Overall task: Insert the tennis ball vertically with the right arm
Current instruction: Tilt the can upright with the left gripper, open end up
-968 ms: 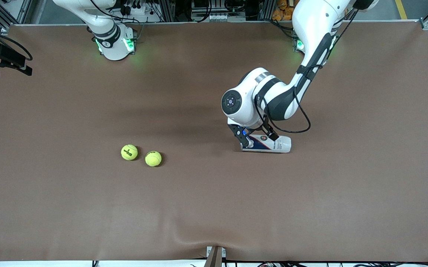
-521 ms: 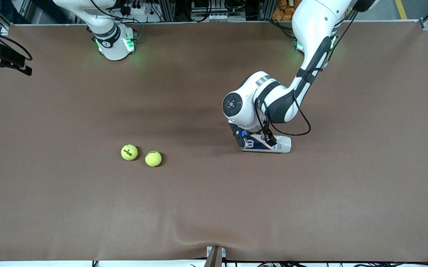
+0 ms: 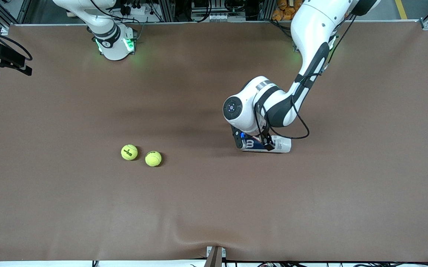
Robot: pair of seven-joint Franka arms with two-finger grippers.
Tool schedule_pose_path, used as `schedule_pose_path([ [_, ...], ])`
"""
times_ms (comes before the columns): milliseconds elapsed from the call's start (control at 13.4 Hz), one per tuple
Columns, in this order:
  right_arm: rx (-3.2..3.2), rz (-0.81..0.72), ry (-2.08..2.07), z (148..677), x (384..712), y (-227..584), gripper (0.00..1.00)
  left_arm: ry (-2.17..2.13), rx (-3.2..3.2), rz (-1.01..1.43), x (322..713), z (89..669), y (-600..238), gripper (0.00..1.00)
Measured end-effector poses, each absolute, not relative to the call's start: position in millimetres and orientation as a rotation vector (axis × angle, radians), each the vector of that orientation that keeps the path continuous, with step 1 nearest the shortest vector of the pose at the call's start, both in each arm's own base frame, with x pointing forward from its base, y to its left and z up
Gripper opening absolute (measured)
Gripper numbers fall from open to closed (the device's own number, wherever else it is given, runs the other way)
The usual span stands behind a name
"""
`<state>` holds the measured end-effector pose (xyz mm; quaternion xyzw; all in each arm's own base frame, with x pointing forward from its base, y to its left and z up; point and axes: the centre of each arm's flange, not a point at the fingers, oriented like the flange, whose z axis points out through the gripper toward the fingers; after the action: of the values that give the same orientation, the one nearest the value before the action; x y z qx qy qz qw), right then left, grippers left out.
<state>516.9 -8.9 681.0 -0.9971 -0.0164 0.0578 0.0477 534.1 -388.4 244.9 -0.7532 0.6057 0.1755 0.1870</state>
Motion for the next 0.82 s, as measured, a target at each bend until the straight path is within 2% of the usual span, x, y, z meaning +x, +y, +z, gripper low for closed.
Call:
schedule_pose_path([
  [819,-3.041,0.176,-0.05,681.0,516.9,-8.9,1.0,1.791,-2.004,0.48,533.9,208.8,-394.1,1.0],
])
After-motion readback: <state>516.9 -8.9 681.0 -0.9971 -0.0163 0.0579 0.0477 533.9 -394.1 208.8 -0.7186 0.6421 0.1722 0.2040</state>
